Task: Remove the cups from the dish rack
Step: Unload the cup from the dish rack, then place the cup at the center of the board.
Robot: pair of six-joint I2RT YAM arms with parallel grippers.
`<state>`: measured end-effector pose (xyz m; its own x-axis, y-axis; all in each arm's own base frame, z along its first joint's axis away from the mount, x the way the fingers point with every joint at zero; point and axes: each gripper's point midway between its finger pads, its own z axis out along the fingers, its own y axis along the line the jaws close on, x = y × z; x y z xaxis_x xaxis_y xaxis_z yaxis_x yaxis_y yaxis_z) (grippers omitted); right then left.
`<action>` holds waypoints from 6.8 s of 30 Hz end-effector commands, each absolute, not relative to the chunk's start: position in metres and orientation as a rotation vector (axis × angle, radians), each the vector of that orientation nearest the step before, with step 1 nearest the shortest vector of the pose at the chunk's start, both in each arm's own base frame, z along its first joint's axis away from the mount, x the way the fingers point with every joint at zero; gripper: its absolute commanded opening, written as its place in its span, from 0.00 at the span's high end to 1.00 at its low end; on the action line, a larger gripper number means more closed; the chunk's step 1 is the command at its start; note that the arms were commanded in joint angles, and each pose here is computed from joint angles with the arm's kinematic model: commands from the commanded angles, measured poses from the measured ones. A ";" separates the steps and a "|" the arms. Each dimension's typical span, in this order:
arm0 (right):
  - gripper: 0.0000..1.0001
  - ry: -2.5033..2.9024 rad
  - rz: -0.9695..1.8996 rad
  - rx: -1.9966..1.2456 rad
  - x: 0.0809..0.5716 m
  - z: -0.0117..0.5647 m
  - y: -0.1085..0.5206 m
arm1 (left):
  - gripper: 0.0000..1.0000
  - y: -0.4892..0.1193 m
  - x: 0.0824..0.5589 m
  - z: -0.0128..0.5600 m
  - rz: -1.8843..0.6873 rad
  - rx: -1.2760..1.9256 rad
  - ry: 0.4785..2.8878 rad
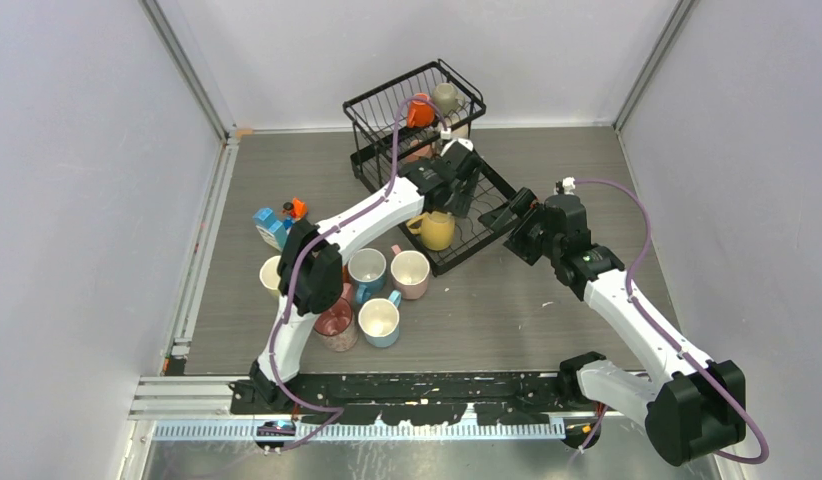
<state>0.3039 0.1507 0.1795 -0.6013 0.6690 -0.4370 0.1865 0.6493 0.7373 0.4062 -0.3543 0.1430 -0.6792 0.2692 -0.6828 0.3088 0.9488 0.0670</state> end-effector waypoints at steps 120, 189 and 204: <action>0.00 1.897 1.006 0.440 0.313 0.238 0.163 | 1.00 -0.366 0.369 0.252 -0.734 -0.394 2.491; 0.69 1.387 1.606 0.166 0.300 0.342 0.216 | 1.00 -0.385 0.343 0.340 -1.500 -0.527 2.378; 0.99 1.382 1.542 0.185 0.300 0.353 0.209 | 0.54 -0.382 0.337 0.348 -1.519 -0.425 2.323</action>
